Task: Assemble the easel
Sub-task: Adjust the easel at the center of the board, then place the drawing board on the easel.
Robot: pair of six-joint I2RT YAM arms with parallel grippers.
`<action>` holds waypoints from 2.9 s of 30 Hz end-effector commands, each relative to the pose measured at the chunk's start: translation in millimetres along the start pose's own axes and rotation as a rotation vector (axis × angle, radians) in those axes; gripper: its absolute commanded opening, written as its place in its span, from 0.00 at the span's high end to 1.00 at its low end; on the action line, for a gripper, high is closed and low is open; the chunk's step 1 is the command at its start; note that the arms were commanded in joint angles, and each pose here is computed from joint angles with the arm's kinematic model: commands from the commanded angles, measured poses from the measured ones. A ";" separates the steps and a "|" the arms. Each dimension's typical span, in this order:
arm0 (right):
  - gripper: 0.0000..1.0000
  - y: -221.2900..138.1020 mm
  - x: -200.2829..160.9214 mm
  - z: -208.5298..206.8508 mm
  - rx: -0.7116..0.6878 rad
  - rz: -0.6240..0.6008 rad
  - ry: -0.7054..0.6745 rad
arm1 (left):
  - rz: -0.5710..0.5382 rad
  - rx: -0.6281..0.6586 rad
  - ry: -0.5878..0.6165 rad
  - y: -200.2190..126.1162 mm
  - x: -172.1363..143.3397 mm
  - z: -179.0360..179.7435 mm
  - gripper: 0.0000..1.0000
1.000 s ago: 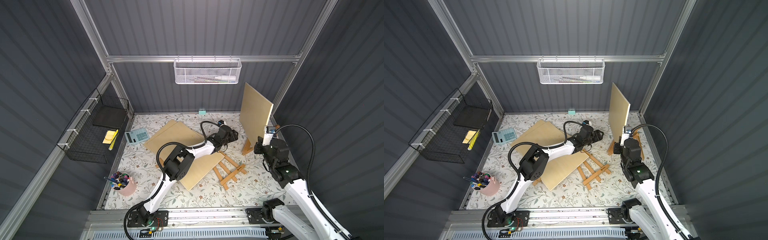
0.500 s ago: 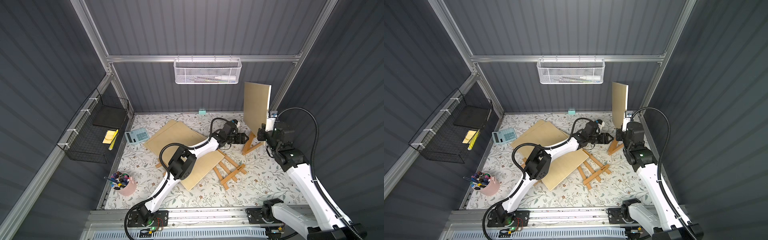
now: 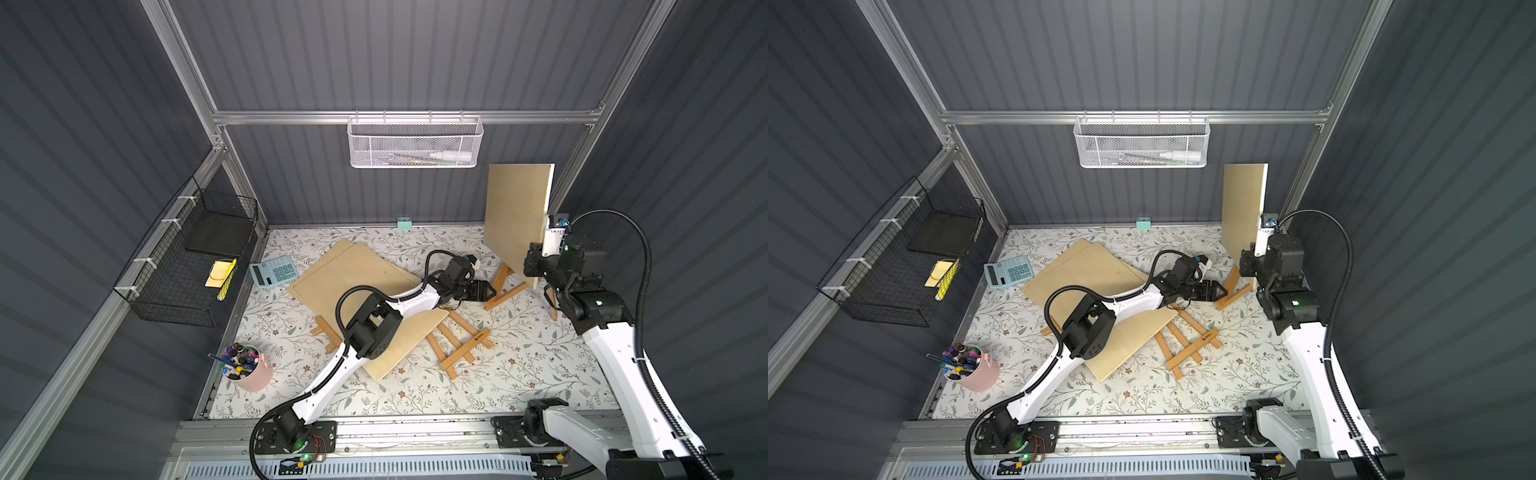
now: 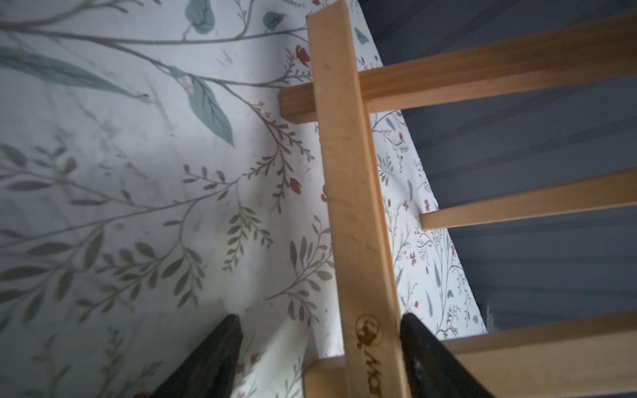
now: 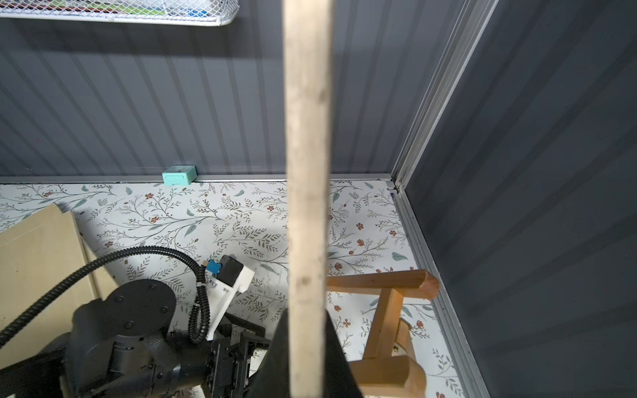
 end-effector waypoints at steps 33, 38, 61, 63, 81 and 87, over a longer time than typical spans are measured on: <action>1.00 -7.4 45.1 17.4 0.102 -0.175 0.025 | -0.294 0.419 -0.674 -32.0 -33.2 50.5 1.00; 1.00 -7.4 30.9 22.9 0.129 -0.143 0.048 | -0.423 0.433 -0.778 -20.4 -30.4 54.6 1.00; 1.00 -27.9 -123.1 -25.9 -0.015 0.057 0.137 | -0.493 0.467 -0.747 -33.7 -34.2 59.0 1.00; 1.00 -28.1 -126.9 -27.1 -0.019 0.064 0.129 | -0.478 0.492 -0.732 -36.8 -35.3 60.6 0.83; 1.00 -13.4 -170.7 -42.9 -0.122 0.131 0.177 | -0.467 0.463 -0.716 -47.0 -28.3 53.0 0.18; 1.00 -13.9 -176.6 -44.0 -0.163 0.131 0.150 | -0.486 0.443 -0.650 -67.3 -15.1 41.0 0.01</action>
Point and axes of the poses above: each gripper's point midway between its finger pads, its own y axis out along the fingers, its own z axis along the line the jaws close on, x = y × z, the point moved 4 cm from there along -y, back along the fingers, and after that the axes turned 14 degrees about y, right-handed, at the moved point
